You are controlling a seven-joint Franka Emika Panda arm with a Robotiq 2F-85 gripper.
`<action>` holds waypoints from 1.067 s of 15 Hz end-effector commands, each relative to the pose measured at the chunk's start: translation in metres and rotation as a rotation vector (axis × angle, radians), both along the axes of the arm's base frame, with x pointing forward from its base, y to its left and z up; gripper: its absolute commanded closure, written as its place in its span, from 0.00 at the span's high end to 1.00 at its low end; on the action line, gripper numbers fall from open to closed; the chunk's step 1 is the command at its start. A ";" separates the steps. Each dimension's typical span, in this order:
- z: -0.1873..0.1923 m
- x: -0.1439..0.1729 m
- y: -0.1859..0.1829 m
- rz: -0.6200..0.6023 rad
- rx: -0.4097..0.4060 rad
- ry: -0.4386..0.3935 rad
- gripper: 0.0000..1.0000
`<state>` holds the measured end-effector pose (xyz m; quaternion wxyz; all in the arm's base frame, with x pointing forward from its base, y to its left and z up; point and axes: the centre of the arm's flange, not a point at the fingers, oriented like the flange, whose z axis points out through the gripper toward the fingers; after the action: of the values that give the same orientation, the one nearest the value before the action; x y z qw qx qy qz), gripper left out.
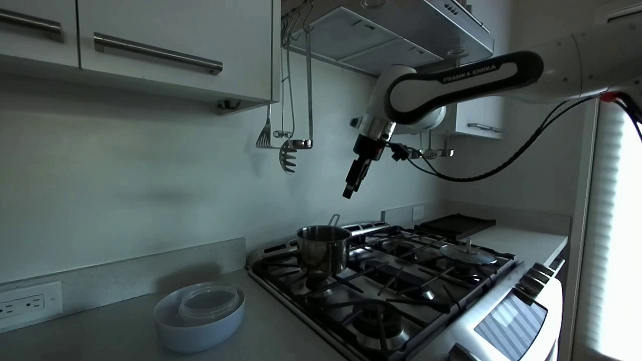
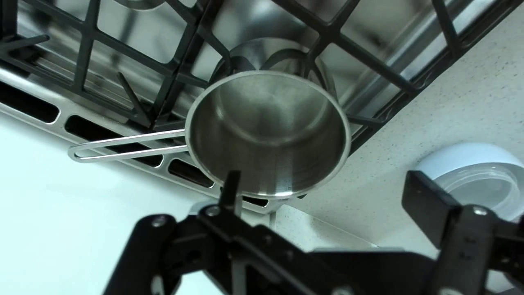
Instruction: Remove the lid from the pot, then move the pot to the left on the stove
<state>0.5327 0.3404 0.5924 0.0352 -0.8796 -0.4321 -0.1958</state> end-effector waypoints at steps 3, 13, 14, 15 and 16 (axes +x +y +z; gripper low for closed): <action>0.025 -0.053 -0.030 0.020 -0.049 0.004 1.00; 0.043 -0.061 -0.030 0.000 -0.061 -0.024 1.00; 0.042 -0.061 -0.030 0.000 -0.061 -0.023 1.00; 0.042 -0.061 -0.030 -0.001 -0.061 -0.023 1.00; 0.042 -0.061 -0.030 -0.001 -0.062 -0.023 1.00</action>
<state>0.4718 0.3099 0.6344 0.0032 -0.8782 -0.4379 -0.1923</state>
